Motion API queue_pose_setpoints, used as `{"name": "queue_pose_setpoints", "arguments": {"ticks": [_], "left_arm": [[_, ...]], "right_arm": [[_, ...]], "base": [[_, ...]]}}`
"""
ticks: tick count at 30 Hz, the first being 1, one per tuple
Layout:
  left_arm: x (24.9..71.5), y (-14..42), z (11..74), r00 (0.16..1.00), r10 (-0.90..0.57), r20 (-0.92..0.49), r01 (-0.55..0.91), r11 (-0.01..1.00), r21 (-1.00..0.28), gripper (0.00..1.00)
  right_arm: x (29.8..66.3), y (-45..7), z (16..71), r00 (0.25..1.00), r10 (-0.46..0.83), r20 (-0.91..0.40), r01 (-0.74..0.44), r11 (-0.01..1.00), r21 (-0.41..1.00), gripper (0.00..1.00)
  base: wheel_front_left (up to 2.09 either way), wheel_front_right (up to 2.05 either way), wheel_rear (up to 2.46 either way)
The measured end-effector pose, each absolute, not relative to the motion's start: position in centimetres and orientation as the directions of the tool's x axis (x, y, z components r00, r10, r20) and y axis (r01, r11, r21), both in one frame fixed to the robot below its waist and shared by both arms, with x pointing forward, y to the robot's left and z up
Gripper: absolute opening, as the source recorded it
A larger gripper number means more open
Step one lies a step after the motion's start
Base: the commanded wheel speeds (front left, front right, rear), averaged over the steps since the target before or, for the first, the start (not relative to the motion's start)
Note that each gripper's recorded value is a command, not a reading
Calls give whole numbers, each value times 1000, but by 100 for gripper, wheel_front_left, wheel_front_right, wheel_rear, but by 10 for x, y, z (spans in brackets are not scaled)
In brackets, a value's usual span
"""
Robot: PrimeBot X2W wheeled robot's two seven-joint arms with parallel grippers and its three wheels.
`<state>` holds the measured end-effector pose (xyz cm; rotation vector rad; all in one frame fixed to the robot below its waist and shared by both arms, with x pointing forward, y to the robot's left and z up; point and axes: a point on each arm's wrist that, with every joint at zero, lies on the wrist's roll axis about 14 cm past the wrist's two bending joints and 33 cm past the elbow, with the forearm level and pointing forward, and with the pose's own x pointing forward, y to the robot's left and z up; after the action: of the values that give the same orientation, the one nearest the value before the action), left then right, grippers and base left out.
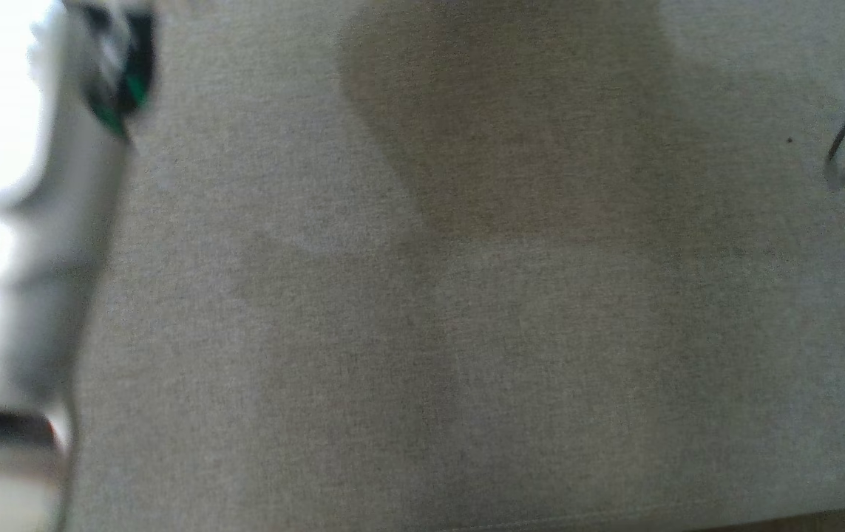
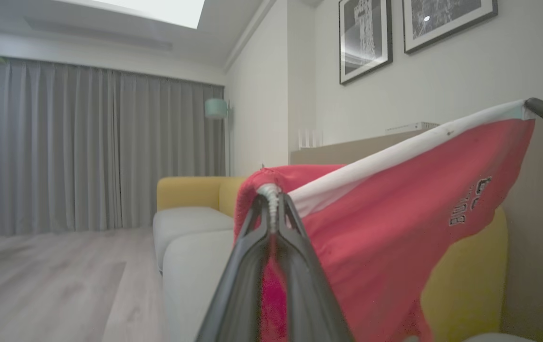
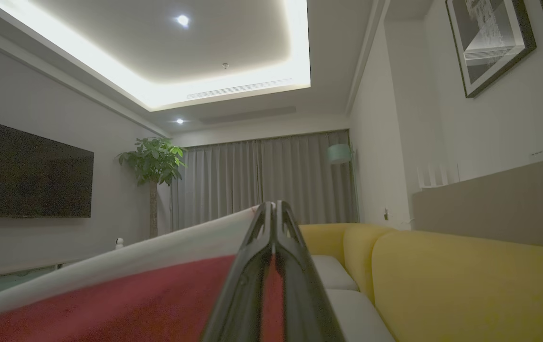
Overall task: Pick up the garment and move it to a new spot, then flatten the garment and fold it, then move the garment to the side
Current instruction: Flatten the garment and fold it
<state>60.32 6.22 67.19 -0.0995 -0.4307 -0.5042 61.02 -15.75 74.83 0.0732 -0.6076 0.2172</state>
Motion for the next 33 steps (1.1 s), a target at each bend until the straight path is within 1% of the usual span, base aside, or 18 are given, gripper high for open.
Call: {"name": "queue_pose_setpoints", "arguments": {"ticks": [3, 7, 11, 14, 17, 22, 23, 29, 33], "left_arm": [[589, 56, 609, 836, -455, 305, 498, 864, -74, 0], [555, 61, 525, 896, -427, 122, 444, 872, -208, 0], [507, 56, 467, 900, -436, -25, 413, 868, -274, 0], [469, 52, 436, 889, -444, -111, 393, 865, -312, 0], [440, 49, 421, 880, -447, -157, 377, 861, -341, 0], [406, 50, 418, 882, -436, -177, 350, 860, -372, 0], [389, 49, 414, 880, -434, -195, 338, 859, -385, 0], [343, 44, 407, 866, -446, -225, 327, 846, -422, 0], [332, 34, 411, 855, -474, -210, 354, 830, -430, 0]], "right_arm": [[601, -160, 694, 858, 182, 480, -230, 972, 42, 0], [570, -164, 603, 939, 168, 299, -219, 965, 147, 0], [523, -169, 526, 982, 145, 118, -171, 949, 263, 0], [487, -173, 489, 992, 126, 21, -126, 938, 322, 0], [455, -177, 468, 994, 107, -36, -87, 930, 357, 0], [406, -184, 447, 992, 72, -102, -24, 914, 405, 0], [389, -184, 444, 991, 67, -113, -14, 910, 415, 0], [356, -190, 454, 996, 38, -83, 4, 892, 451, 0], [353, -193, 462, 998, 34, -55, -5, 890, 455, 0]], "base": [[0, 0, 0], [0, 0, 0], [0, 0, 0], [0, 0, 0], [0, 0, 0], [0, 0, 0], [0, 0, 0], [0, 0, 0], [0, 0, 0]]}}
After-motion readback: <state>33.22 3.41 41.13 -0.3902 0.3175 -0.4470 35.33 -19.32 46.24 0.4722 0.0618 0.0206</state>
